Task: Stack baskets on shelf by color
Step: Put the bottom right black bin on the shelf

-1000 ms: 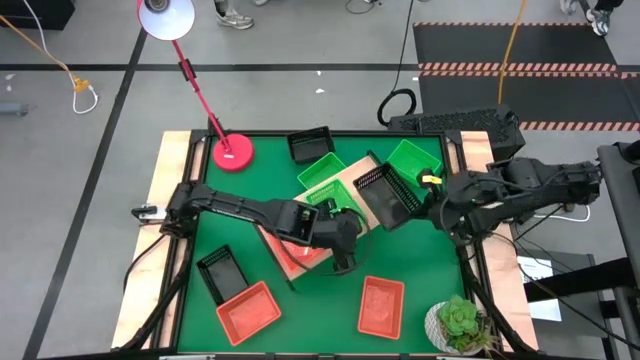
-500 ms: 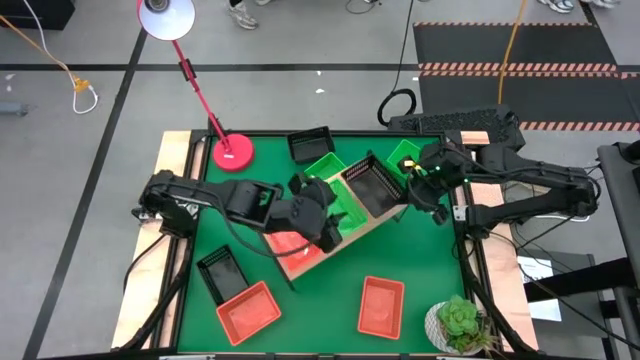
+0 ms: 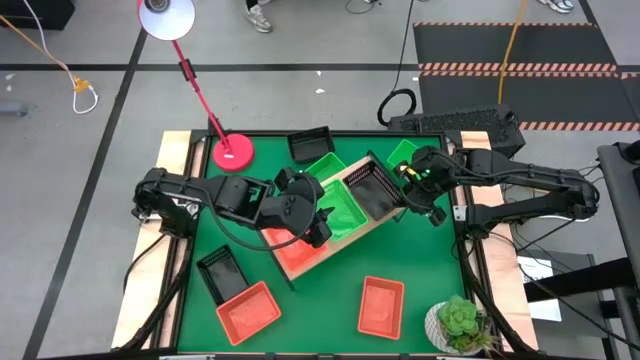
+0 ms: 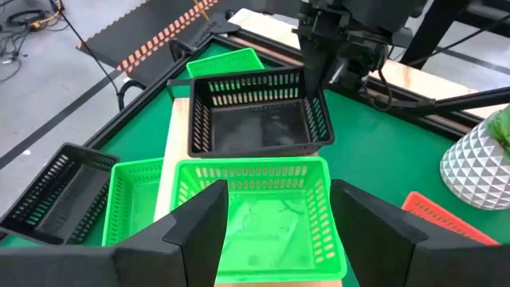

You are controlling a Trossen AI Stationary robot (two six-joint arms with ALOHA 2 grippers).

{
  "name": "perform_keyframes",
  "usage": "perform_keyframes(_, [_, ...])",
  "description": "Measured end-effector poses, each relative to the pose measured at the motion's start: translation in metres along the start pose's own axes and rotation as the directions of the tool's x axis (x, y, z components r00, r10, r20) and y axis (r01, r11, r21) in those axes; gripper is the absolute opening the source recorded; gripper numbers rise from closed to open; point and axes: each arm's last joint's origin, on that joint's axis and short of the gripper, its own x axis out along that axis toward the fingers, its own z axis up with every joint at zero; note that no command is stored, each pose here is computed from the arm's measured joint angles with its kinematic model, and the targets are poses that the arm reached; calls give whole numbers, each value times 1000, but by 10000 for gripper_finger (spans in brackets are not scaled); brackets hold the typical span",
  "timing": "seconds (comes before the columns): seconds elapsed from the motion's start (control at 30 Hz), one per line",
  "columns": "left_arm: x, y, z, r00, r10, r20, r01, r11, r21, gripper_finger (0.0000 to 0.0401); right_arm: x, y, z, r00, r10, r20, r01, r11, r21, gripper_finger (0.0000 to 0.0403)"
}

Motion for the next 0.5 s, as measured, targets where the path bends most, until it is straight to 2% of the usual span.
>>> perform_keyframes(0.5, [1, 2, 1, 1000, 5, 0, -5, 1000, -3, 223, 3, -3, -4, 997, -55, -46, 55, 998, 15, 16])
